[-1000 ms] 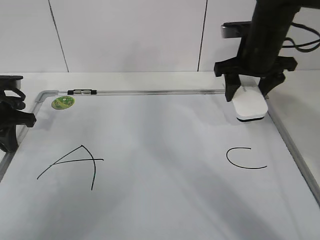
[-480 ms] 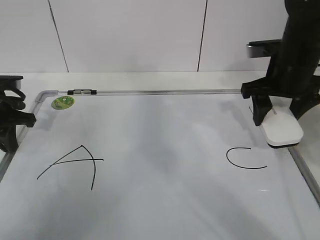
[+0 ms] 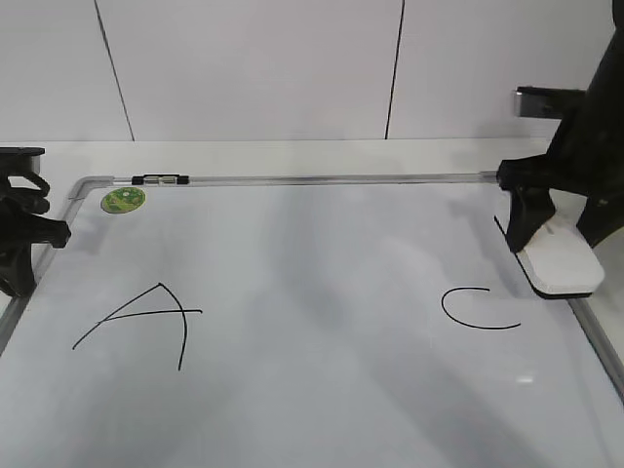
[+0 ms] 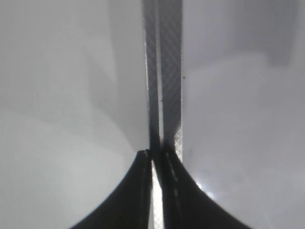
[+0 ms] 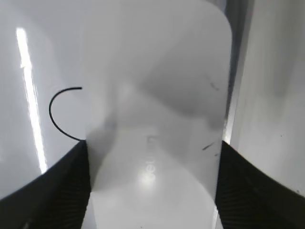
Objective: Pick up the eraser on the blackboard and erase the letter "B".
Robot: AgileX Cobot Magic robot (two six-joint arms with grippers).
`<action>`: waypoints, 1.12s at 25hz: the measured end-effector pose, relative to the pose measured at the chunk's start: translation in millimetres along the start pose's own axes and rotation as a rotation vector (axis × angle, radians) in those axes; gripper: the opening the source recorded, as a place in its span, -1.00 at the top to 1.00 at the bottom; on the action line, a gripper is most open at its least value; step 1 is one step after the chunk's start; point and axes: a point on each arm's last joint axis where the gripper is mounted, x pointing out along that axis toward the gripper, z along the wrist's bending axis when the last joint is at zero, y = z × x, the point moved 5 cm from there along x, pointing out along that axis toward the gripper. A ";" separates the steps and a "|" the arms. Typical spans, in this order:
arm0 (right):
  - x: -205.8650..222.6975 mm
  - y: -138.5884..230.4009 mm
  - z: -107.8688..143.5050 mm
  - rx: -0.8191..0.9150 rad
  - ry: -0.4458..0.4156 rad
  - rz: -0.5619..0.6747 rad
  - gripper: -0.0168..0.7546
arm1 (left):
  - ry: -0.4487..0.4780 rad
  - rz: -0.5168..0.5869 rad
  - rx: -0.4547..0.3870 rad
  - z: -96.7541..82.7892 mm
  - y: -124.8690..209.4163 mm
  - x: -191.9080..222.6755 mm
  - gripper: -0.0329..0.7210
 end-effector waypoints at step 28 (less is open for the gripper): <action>9.8 -13.3 -16.2 -0.008 0.033 -0.119 -0.44 | 0.004 0.000 -0.003 -0.5 0.0 0.0 0.86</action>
